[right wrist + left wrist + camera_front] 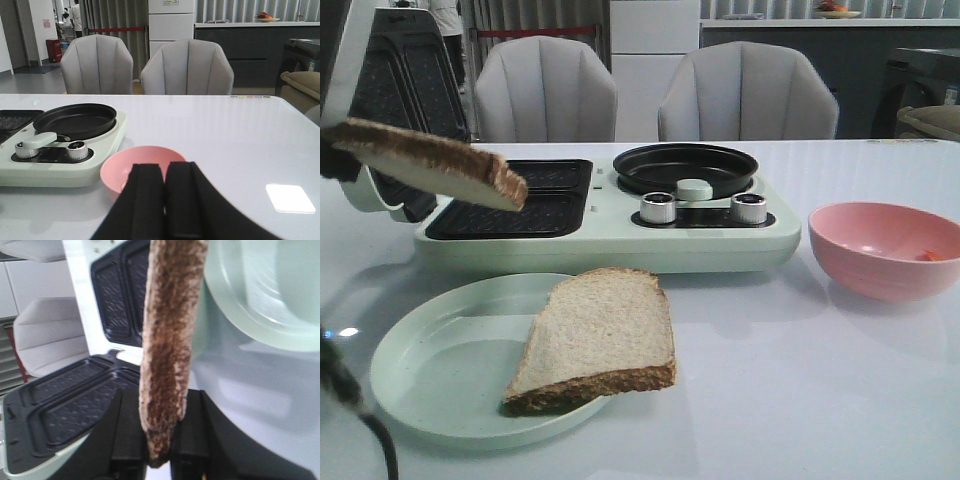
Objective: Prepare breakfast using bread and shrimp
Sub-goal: 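Lift the bread slice with the left gripper over the sandwich press, then lower the bread onto the black press plate and open the left gripper, then withdraw the left gripper away from the press, then reach the right gripper to the remaining bread slice and grasp it, then carry the bread slice with the right gripper over the press plate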
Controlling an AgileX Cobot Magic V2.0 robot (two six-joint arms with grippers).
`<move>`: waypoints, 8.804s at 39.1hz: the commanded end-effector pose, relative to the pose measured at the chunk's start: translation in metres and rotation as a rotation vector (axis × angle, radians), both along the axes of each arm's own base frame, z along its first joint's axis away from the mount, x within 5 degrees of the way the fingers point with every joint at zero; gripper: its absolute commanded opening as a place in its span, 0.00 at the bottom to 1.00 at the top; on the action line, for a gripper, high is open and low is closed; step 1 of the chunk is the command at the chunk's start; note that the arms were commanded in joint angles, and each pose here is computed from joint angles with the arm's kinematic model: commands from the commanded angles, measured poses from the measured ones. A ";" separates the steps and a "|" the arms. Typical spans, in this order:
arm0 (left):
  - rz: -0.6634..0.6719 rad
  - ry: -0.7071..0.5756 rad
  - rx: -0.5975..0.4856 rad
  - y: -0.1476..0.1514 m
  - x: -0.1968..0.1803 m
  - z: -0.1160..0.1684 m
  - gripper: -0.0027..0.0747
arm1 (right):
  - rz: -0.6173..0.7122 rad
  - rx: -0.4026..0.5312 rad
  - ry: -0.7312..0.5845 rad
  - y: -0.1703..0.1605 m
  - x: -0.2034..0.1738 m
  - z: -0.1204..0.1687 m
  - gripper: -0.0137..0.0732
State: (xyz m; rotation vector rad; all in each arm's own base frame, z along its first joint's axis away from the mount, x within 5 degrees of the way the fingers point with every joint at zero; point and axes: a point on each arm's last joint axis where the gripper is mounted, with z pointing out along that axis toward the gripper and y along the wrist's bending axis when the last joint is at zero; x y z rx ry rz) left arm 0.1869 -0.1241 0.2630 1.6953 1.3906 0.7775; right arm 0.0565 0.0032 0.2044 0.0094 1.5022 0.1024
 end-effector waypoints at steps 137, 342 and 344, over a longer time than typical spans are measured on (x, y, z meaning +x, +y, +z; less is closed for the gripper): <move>0.372 0.174 -1.399 0.048 -0.014 0.157 0.71 | -0.007 -0.008 -0.110 0.000 -0.003 0.010 0.32; 0.173 0.037 -1.668 0.110 -0.159 0.037 0.60 | 0.853 0.648 0.692 0.202 0.322 0.081 0.36; 0.173 0.037 -1.668 0.110 -0.159 0.037 0.60 | 0.873 0.645 0.690 0.208 0.328 0.078 0.36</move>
